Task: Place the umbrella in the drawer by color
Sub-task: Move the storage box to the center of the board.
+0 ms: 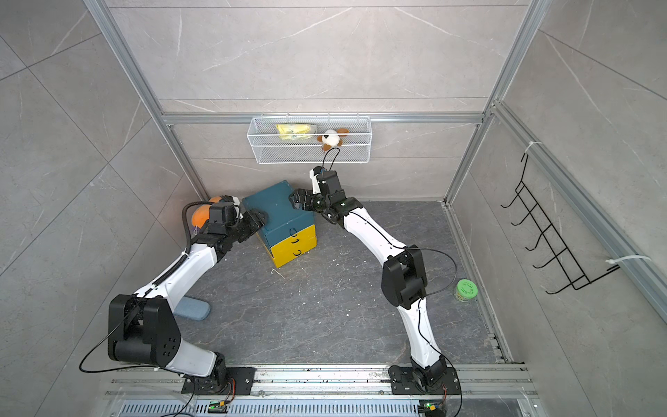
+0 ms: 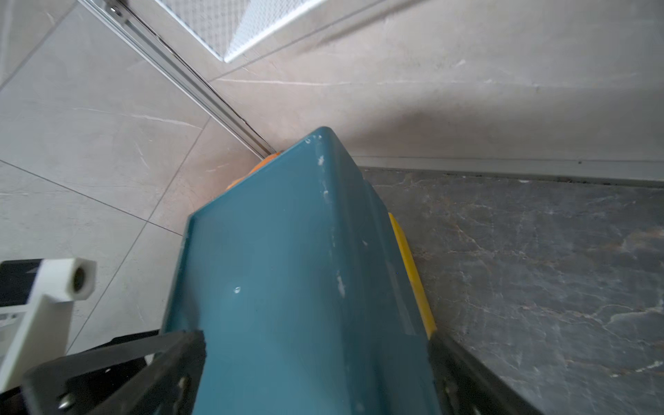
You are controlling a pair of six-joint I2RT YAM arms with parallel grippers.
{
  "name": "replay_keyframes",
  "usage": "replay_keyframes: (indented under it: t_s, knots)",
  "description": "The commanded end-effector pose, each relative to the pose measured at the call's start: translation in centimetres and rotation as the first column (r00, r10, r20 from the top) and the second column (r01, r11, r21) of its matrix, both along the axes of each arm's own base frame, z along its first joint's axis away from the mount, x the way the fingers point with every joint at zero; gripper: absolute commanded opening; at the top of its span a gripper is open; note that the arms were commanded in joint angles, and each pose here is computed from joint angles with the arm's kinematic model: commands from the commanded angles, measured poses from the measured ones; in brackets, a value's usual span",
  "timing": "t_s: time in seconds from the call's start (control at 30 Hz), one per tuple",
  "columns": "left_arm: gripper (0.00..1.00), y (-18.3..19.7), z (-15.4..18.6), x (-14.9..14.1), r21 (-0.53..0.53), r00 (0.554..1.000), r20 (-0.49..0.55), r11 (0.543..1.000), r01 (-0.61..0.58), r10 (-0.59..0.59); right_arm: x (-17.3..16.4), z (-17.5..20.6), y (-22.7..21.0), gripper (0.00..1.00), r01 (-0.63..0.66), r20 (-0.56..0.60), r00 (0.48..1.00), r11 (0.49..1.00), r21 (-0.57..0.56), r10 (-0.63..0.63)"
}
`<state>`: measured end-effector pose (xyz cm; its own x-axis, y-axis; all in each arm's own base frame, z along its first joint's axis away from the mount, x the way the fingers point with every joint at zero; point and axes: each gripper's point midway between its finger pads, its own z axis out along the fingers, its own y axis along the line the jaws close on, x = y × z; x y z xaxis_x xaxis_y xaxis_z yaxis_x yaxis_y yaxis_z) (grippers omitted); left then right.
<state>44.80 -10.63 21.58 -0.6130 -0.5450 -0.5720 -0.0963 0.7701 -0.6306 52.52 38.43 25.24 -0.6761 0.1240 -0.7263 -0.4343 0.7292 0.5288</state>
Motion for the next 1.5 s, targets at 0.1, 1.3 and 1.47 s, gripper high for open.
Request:
replay_keyframes:
  t_s: [0.1, 1.3, 1.47]
  knots:
    - [0.69, -2.1, -7.7, -4.2, -0.002, 0.951, -0.291, 0.994, 0.108, -0.104, -0.8, -2.6, 0.4, 0.95, -0.044, -0.091, 0.995, 0.999, -0.021, 0.042]
    - [0.71, -22.1, -7.3, -6.9, -0.014, 0.806, -0.292, 0.845, 0.535, -0.515, -12.3, -2.4, -12.7, 0.88, 0.108, -0.033, 0.994, 0.994, 0.021, -0.107]
    - [0.71, -22.3, -7.2, -7.5, 0.001, 0.810, -0.291, 0.847, 0.532, -0.509, -12.9, -2.9, -14.2, 0.88, 0.126, -0.042, 0.991, 0.992, 0.011, -0.125]
